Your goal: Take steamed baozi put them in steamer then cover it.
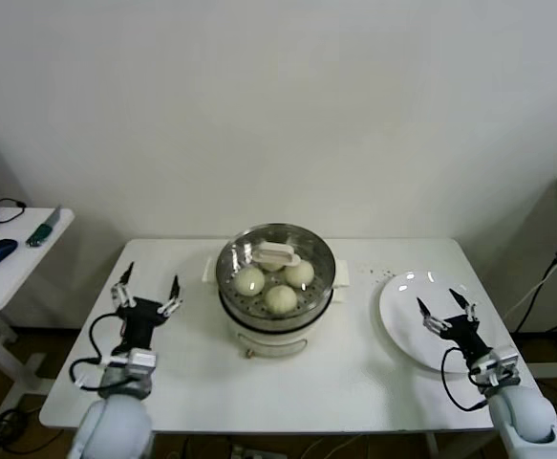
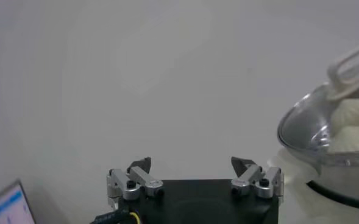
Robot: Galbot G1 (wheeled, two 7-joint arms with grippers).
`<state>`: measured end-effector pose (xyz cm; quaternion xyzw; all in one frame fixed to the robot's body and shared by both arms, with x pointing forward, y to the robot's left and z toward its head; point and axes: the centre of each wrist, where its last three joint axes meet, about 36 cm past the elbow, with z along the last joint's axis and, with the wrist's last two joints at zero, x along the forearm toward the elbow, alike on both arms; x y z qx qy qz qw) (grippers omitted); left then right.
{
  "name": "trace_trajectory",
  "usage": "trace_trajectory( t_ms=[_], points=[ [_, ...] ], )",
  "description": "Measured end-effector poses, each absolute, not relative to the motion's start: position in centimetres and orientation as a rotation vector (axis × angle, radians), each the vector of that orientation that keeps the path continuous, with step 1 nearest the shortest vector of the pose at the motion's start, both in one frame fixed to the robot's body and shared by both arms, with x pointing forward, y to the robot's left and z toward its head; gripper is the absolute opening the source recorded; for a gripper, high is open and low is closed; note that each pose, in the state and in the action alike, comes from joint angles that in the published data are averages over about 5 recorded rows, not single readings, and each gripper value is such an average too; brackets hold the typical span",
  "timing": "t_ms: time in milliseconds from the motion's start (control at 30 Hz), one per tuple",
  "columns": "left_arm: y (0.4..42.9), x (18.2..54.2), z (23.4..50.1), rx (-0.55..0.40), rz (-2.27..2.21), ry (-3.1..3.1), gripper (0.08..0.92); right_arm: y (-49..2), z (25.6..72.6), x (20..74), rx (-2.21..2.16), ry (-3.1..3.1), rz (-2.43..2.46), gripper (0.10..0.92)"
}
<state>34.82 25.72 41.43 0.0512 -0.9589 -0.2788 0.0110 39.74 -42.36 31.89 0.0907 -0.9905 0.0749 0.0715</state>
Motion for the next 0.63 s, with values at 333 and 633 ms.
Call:
trace_trajectory(
  t_ms=[333, 633],
  points=[
    [29.2, 32.1, 36.7, 0.179, -0.526, -3.066, 0.823, -42.0, 31.8, 38.5, 0.279, -2.998, 0.212, 0.823],
    [30.6, 31.0, 35.5, 0.184, -0.403, -3.085, 0.823, -41.5, 31.7, 38.2, 0.28, -3.005, 0.203, 0.823]
  ],
)
